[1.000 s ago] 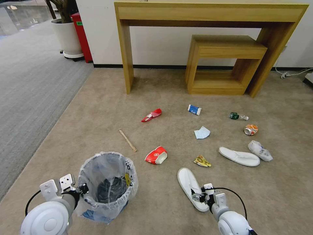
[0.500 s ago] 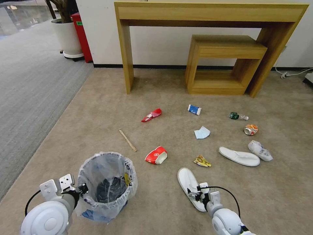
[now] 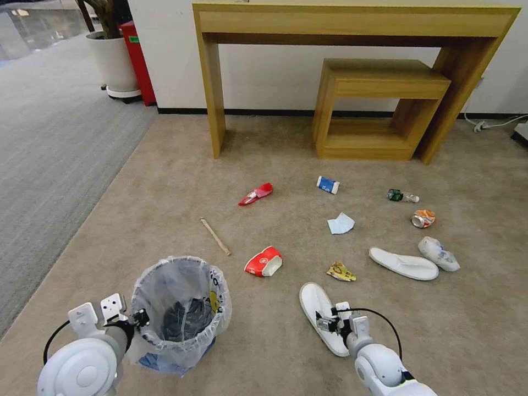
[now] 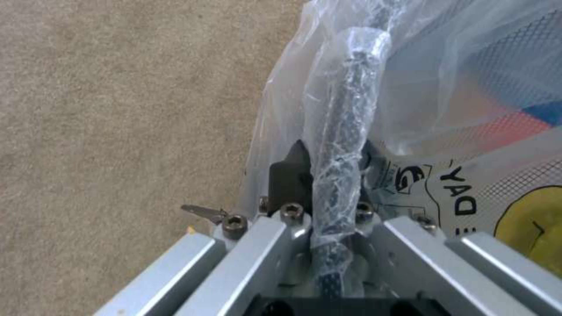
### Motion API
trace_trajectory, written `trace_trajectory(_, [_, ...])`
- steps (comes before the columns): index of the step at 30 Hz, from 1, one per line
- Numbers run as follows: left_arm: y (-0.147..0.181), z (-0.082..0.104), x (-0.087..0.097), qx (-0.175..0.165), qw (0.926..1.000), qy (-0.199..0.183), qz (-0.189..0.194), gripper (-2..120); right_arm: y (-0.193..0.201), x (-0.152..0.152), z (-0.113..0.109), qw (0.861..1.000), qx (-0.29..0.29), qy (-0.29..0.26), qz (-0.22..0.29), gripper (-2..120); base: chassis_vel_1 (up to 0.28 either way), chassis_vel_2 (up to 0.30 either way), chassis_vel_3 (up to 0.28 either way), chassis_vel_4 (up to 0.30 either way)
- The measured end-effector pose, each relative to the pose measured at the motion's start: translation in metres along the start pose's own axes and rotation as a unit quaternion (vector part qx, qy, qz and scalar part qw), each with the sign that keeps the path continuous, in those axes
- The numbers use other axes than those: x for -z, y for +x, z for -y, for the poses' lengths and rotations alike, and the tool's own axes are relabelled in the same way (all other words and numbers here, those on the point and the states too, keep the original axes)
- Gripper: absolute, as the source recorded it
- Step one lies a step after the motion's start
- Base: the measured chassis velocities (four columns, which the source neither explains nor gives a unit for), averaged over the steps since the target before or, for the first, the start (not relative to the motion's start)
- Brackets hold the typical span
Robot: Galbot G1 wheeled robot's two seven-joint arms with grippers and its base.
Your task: Pick up the trash bin and place the garbage on the floor into it.
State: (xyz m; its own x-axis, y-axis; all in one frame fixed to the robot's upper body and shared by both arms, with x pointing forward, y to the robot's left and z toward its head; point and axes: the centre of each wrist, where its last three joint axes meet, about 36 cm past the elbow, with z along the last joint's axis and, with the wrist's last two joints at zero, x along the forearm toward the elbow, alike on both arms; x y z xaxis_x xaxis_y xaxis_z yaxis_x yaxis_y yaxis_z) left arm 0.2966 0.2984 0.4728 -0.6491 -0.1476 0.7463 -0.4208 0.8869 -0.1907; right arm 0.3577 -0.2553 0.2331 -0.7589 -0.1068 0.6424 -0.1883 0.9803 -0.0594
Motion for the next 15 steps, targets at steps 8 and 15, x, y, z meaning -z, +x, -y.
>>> trace_trajectory(8, [0.0,0.0,0.0,-0.001,1.0,0.001,0.0,0,-0.006,0.002,0.002,1.0,-0.002,0.001,0.003,100,0.0,0.0,0.0,0.0])
trace_trajectory(15, [-0.001,0.001,0.001,-0.002,1.0,0.003,0.001,0,-0.016,0.005,-0.005,1.0,0.003,-0.001,0.004,100,0.0,0.0,0.0,0.0])
